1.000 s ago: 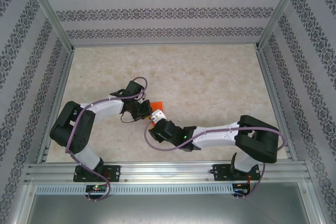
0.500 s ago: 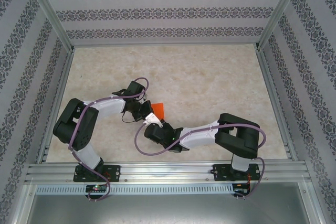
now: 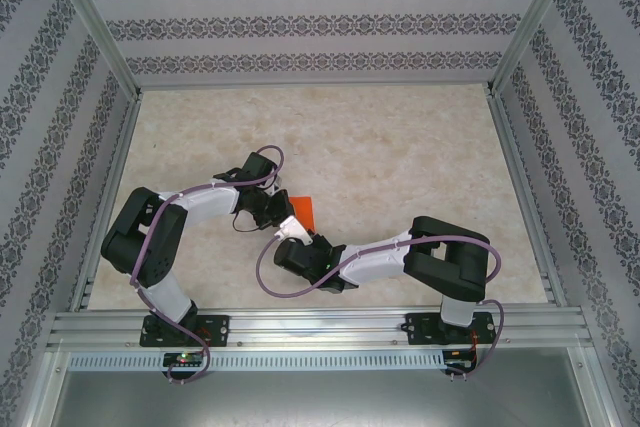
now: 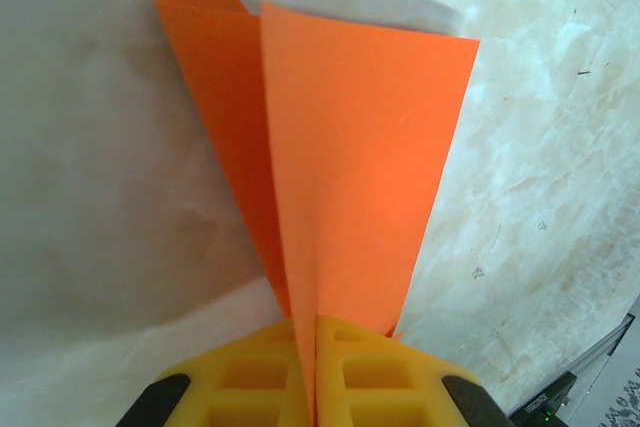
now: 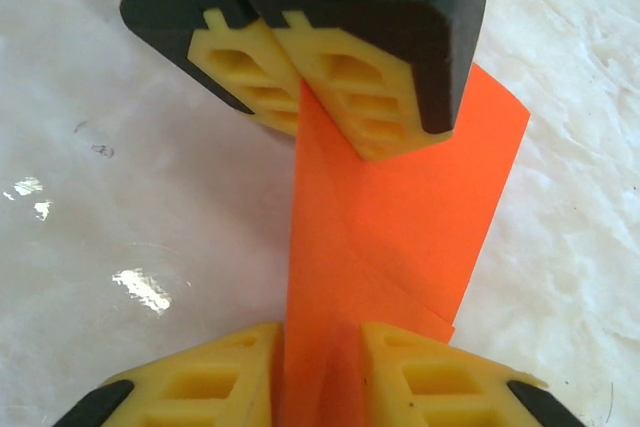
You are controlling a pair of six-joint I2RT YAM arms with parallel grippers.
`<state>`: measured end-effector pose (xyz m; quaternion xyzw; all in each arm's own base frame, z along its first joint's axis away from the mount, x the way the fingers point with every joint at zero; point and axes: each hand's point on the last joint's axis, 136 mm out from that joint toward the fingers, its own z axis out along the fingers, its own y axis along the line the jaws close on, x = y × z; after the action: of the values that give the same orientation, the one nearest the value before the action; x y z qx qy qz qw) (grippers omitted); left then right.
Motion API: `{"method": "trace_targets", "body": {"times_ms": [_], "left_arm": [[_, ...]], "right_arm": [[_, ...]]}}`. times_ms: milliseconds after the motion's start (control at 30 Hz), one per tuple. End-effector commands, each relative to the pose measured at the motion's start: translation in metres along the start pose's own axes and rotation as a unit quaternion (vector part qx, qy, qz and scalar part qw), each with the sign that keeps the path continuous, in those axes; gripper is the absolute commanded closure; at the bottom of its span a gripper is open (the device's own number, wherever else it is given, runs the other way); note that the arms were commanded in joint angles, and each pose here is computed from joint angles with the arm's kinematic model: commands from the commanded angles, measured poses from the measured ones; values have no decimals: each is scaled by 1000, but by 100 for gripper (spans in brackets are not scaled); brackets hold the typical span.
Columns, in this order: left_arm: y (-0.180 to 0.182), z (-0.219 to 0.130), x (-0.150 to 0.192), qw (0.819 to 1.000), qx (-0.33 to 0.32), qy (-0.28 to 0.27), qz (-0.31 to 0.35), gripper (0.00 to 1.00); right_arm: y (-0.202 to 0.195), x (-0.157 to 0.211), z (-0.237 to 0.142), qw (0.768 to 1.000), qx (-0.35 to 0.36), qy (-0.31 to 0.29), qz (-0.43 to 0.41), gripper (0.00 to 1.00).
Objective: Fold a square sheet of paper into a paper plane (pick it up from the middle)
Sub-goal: Fold the wing for the fifth time at the center of the table.
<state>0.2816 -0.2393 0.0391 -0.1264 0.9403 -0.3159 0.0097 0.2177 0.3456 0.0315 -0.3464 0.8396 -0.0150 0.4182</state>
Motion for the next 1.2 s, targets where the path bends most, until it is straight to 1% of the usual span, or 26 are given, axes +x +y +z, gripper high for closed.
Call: {"method": "trace_targets", "body": {"times_ms": [0,167,300,333,467,500,567,667,733,767,800,933,1000,1167], "left_arm": [[-11,-1,-3,1000,12,0,21,90],[-13,-2,-4,1000,10,-1,24,89],[-15,-5,-6,1000,7,-4,28,86],[-15,-6,-6,1000,5,-6,29,85],[-18,-14,-9,999,-2,-18,39,81],[-18,-19,-10,999,-8,-25,41,78],[-18,-28,-13,998,-19,-42,46,65],[-18,-43,-18,995,-35,-71,54,55],[-18,-54,-20,993,-44,-91,58,52],[-18,-59,-21,992,-47,-100,58,47],[-18,-64,-21,991,-49,-109,60,46],[-19,-80,-22,987,-49,-140,67,44],[-20,-83,-19,986,-42,-144,73,42],[-34,-82,-12,986,10,-138,96,42]], "right_arm": [[-1,-2,-2,1000,12,-13,11,79],[-5,1,-1,1000,21,-12,14,90],[-8,0,-3,999,27,-15,24,99],[-9,0,-3,999,27,-15,27,100],[-11,2,-5,998,14,-15,59,100],[-12,3,-5,997,4,-15,75,100],[-11,5,-5,994,-23,-16,107,100],[-5,2,-6,985,-73,-18,153,100],[0,-1,-8,978,-107,-18,180,100],[1,-2,-8,974,-121,-16,193,100],[3,-4,-9,968,-139,-15,207,100],[7,-9,-12,944,-192,-17,268,100],[8,-13,-14,929,-219,-23,296,100],[10,-21,-18,893,-272,-30,357,100]]}}
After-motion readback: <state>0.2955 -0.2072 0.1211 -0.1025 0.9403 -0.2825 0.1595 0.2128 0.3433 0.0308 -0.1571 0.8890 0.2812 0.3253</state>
